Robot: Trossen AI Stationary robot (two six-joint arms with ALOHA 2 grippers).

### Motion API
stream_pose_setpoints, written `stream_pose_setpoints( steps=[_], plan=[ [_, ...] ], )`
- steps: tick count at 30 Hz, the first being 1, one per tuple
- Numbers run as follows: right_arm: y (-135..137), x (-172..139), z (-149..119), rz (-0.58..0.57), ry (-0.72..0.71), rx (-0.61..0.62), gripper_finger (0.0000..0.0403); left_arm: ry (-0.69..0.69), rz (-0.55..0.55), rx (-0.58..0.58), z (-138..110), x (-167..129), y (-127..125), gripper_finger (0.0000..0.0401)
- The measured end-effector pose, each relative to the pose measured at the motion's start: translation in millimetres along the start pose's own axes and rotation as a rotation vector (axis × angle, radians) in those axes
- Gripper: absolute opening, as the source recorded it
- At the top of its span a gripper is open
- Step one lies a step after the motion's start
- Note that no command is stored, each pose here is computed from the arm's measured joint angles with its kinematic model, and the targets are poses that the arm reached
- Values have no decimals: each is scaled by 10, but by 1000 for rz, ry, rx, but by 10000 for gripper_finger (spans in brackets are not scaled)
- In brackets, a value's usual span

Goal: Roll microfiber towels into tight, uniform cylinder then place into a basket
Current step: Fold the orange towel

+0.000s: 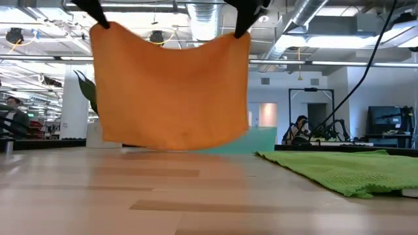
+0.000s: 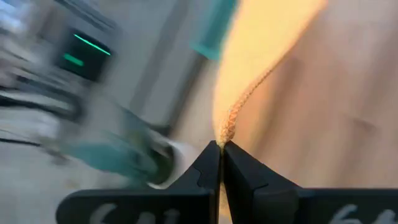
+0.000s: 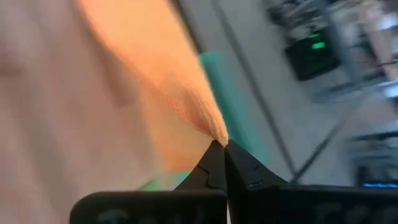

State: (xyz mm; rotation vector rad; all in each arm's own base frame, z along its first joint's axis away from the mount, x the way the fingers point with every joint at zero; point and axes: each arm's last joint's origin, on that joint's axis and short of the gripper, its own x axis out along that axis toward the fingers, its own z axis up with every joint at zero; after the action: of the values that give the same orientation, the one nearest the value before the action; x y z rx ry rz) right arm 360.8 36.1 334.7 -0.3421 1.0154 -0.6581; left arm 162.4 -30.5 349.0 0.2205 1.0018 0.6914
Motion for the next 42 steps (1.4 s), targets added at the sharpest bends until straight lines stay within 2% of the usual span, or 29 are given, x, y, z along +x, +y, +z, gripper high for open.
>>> stream_pose_setpoints(
  steps=[4, 7, 13, 21, 26, 32, 36, 42],
  plan=[
    [317, -63, -140, 144, 25, 0, 8, 132, -183, -49, -62, -14, -155, 0],
    [597, -94, -273, 257, 36, -17, 8, 209, -251, -65, -139, -9, -316, 0],
    [1067, -299, -542, 368, 6, -9, 7, 276, -302, -69, -336, 10, -782, 0],
    [1575, -488, -868, 532, -84, 31, 6, 312, -290, -50, -621, -119, -1394, 0],
    [1792, -528, -1033, 666, -111, 43, 7, 391, -310, -50, -835, -163, -1773, 0],
    [1946, -628, -1135, 803, -146, 42, 7, 401, -357, -32, -994, -157, -2113, 0],
    [1996, -642, -1146, 886, -156, 53, 7, 393, -409, -48, -1011, -168, -2215, 0],
    [1974, -593, -1168, 878, -81, 97, 7, 391, -409, -60, -1013, -172, -2216, 0]
  ],
)
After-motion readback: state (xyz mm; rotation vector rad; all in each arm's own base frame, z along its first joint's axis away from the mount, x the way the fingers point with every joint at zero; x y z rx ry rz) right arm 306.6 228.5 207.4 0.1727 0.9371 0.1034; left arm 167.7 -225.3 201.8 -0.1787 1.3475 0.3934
